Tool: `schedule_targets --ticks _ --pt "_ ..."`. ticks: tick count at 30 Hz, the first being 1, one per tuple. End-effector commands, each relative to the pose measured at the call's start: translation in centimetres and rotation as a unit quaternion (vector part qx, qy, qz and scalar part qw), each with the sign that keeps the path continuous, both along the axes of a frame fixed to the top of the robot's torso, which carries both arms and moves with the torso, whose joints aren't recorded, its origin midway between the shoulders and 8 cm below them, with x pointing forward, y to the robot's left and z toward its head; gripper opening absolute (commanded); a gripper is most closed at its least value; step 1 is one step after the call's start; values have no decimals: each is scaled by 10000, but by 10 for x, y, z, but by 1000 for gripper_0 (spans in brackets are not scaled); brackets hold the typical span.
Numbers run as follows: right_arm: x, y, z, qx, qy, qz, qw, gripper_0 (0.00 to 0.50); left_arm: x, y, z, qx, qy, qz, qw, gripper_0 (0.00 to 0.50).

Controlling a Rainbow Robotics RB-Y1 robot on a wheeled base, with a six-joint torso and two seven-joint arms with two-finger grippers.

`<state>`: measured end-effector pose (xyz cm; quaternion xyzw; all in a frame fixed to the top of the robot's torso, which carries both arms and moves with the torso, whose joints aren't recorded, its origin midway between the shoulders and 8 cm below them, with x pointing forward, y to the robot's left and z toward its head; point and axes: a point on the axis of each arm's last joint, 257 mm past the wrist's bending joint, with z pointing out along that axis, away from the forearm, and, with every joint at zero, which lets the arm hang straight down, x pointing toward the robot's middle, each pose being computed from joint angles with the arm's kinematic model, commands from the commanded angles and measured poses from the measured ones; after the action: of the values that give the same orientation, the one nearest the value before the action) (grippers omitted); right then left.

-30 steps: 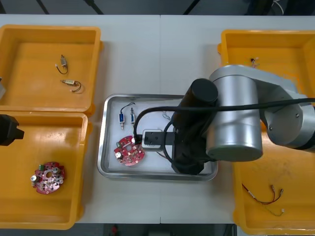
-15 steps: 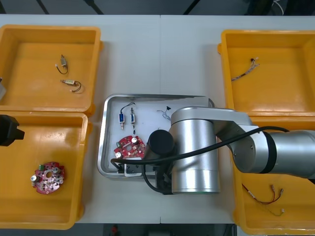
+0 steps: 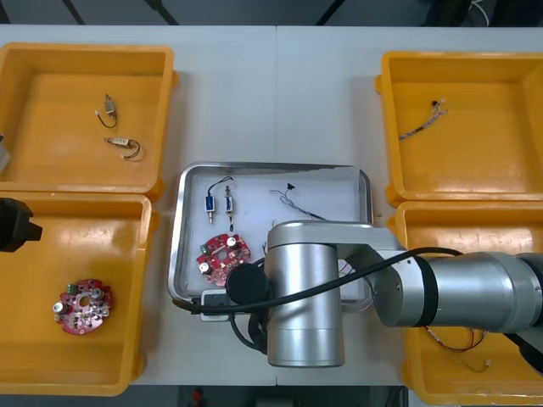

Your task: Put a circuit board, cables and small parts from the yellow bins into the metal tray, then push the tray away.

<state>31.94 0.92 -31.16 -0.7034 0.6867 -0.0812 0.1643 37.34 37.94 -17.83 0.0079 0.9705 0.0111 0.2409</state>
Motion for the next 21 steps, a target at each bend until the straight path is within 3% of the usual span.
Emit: schedule_targets --ticks 1,21 --pt "-17 4 -14 43 43 -60 10000 500 -5 8 2 132 88 101 9998 500" --pt "-9 3 -24 143 -63 -298 9994 500 -5 8 2 132 88 101 9998 500"
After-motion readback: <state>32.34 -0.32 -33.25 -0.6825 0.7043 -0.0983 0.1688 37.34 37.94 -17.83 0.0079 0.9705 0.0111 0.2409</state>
